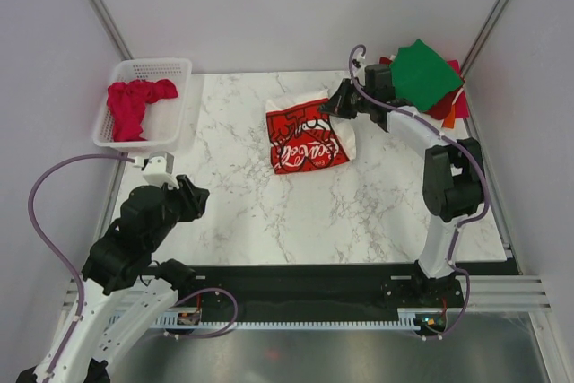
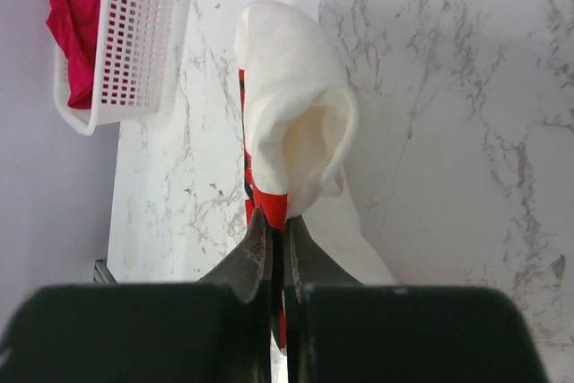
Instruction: Fold and stack the t-shirts
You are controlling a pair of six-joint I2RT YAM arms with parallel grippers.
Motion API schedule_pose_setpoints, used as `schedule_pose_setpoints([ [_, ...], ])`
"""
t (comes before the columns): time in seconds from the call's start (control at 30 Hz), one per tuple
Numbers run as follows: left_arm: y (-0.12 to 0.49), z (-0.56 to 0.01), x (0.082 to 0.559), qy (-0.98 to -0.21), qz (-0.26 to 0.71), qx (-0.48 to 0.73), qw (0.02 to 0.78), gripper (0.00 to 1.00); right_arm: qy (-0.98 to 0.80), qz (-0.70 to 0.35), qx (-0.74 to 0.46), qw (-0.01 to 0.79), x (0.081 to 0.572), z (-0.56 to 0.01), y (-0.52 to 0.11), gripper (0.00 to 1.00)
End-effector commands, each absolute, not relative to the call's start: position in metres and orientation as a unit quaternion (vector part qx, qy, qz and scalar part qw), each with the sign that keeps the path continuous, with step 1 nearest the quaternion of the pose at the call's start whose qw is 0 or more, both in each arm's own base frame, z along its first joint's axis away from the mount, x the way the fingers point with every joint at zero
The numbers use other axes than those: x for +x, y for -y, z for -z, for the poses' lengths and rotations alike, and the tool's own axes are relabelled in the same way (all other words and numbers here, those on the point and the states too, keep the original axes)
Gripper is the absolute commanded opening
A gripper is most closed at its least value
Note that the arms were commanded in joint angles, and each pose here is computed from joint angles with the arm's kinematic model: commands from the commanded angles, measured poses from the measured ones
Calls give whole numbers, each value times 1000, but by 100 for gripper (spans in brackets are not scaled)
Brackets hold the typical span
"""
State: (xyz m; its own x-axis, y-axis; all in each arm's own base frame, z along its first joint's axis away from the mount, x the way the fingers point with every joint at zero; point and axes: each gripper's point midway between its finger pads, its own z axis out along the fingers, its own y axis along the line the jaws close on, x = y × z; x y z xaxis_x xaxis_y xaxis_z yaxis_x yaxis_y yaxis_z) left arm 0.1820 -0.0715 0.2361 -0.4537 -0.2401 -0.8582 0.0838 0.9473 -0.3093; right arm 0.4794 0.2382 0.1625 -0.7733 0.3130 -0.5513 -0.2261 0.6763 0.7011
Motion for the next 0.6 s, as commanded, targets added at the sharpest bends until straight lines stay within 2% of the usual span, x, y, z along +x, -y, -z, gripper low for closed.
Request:
schedule_pose_setpoints([
  [0.0, 69, -244, 190, -827, 154, -67, 537, 46, -848, -387, 21, 362, 493, -191, -230, 0],
  [0.27, 67, -242, 191, -829, 147, -72, 536, 46, -850, -345, 36, 396, 528, -236, -203, 0],
  [0.3, 67, -242, 191, -828, 146, -71, 536, 47, -840, -345, 32, 418, 535, -261, -201, 0],
  [0.37, 66, -241, 192, -829, 144, -74, 536, 46, -842, -332, 43, 423, 542, -272, -186, 0],
  [0.4, 66, -241, 192, -829, 144, -74, 535, 47, -828, -335, 42, 448, 549, -302, -180, 0],
  [0.47, 66, -239, 192, -831, 142, -74, 533, 47, -824, -341, 69, 447, 560, -313, -154, 0],
  [0.5, 66, -239, 193, -831, 141, -75, 533, 47, -804, -354, 66, 474, 565, -346, -146, 0],
  [0.57, 66, -236, 193, -834, 138, -74, 530, 47, -795, -378, 98, 464, 578, -351, -112, 0],
])
